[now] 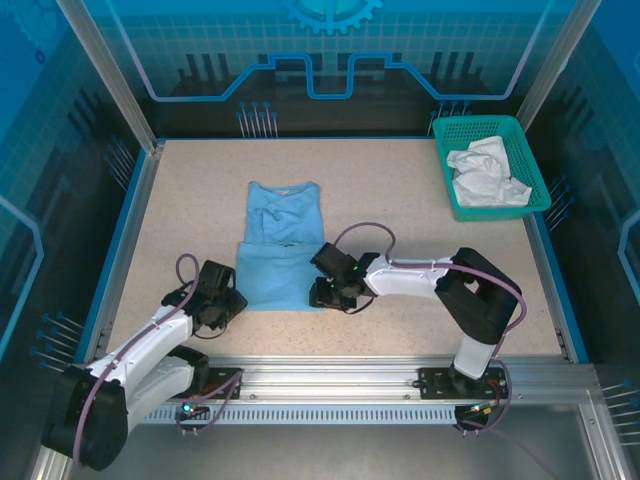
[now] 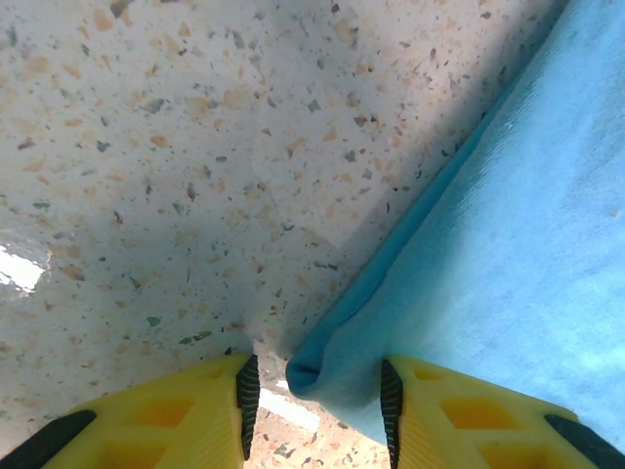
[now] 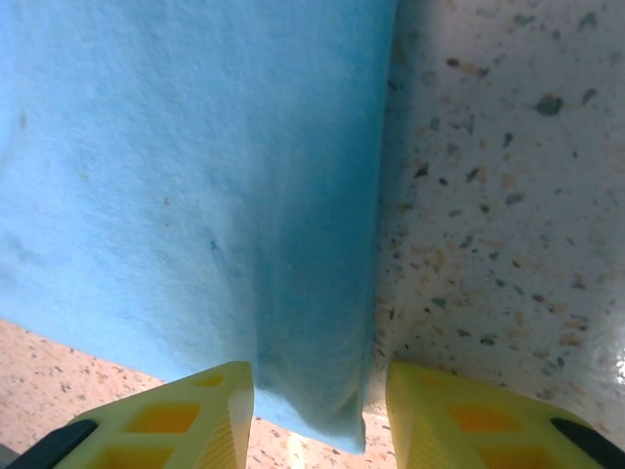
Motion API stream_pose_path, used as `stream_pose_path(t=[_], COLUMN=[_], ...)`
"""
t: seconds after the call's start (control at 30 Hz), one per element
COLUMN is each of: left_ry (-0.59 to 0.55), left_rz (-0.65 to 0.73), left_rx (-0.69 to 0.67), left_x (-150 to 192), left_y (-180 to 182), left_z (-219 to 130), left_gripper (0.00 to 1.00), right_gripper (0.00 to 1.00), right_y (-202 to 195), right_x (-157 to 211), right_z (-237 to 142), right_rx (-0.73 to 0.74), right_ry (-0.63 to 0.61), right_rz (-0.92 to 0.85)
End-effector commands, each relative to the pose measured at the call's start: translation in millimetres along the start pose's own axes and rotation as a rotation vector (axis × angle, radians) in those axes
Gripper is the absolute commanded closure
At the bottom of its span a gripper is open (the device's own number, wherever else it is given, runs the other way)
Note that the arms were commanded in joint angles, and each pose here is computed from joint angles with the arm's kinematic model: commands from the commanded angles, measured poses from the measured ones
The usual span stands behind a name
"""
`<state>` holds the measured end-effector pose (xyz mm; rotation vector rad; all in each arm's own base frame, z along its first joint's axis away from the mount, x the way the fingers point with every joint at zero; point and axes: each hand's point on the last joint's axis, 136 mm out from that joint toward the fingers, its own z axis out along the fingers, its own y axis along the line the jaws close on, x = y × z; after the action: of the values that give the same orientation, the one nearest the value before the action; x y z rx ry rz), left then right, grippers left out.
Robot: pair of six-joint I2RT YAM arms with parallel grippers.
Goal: Fold and stack the t-shirts
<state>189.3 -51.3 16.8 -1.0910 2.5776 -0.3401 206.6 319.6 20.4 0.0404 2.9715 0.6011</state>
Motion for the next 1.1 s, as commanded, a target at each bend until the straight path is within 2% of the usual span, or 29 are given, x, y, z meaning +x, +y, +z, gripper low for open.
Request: stream_pose_path(t=[0.0,0.13,0.27,0.43,0.57,0.77,0.93,1.07], left_ry=[-0.022,-0.025,-0.025,-0.023,-0.010,0.024,0.093,0.175], left_rz=[0.021,0.021,0.021,0.034,0.051,0.077,0.147,0.223], left_rx=[-0.020,-0.024,-0.017,-0.003,0.004,0.017,0.096,0.192], left_x=[-4,-4,-4,-5,-4,1,11,29], left_y=[6,7,6,2,-2,-6,-25,-53], left_z=[3,3,4,5,5,5,-5,-12], left_gripper=[0.58,0.58,0.62,0.69,0.82,0.99,1.00,1.00], right_gripper=[0.54,0.53,0.58,0.72,0.88,0.97,1.00,1.00], right_y=[0,0,-3,-6,-5,-9,-20,-28], right_x=[7,11,12,11,9,6,-2,-7], right_z=[-9,-3,2,2,3,-4,-23,-37], right_rx=[0.048,0.048,0.066,0.082,0.085,0.102,0.100,0.077], right_ry=[-0.018,-0.003,0.004,-0.004,-0.005,-0.014,-0.042,-0.054], right_rz=[-0.015,-0.013,0.007,0.011,0.006,-0.005,-0.008,-0.002])
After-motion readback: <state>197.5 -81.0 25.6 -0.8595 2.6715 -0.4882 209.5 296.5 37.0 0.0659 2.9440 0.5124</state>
